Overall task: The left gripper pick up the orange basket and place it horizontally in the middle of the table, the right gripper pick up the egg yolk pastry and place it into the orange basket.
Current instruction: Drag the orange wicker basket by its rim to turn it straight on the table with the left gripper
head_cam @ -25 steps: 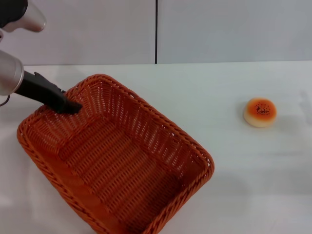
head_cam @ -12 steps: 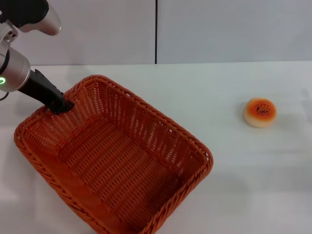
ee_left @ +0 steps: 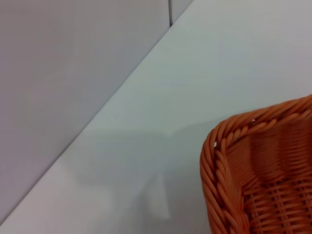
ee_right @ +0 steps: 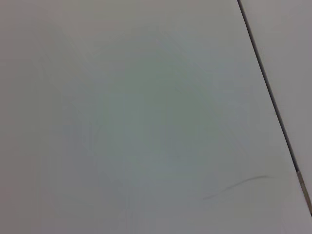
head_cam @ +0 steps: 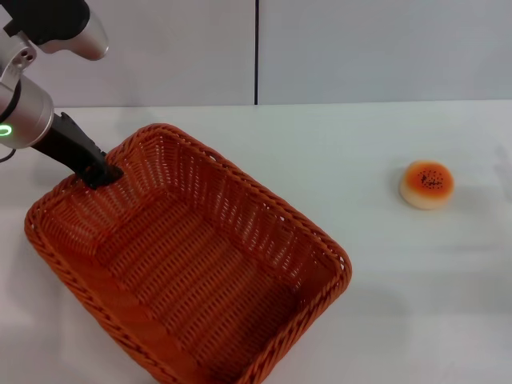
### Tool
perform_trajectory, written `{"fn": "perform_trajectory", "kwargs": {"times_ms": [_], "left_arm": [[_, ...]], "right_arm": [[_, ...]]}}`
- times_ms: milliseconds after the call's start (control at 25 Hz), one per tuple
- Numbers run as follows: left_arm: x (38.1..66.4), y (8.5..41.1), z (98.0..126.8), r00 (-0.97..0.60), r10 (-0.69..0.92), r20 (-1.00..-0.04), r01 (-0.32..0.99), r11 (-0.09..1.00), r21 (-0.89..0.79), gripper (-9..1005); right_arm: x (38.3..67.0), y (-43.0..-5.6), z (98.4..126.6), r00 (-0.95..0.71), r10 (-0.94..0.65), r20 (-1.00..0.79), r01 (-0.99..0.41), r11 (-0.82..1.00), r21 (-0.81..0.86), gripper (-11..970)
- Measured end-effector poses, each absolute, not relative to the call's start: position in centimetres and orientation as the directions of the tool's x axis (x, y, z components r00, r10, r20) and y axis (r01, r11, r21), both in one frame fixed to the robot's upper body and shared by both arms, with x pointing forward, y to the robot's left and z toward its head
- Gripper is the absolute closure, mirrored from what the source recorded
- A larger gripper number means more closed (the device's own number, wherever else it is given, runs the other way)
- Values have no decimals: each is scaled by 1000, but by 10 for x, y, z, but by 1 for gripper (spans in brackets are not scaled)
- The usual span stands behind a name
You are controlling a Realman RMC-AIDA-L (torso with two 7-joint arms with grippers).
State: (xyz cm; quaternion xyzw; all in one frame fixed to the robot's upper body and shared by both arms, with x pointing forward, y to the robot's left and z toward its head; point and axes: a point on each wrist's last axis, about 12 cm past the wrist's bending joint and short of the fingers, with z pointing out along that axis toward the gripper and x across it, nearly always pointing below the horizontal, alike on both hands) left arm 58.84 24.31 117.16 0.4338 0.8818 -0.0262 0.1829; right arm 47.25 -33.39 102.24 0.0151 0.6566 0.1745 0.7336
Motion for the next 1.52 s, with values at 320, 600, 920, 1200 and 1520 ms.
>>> {"fn": "perform_trajectory", "kwargs": {"times_ms": [320,600,920,1200,1520], "left_arm": [[597,241,1178,-694,643,-325,657,750,80,804],[599,244,1181,-817,476,-326,502,865,6,803],[599,252,1184,-905,262,-336,307,948,-87,805],[600,266,1182,-934,133,-332,204,961,-187,810],[599,277,1183,-947,73,-312,148,963,-225,814]], "right_arm": [[477,-333,1025,82,274,-958,-245,938,247,414],[482,-340,1029,111,268,-957,-213,947,240,413],[496,-364,1044,148,168,-975,-170,975,142,413],[504,-379,1056,179,127,-976,-148,984,101,414],[507,-391,1059,178,120,-977,-108,989,102,414]]}}
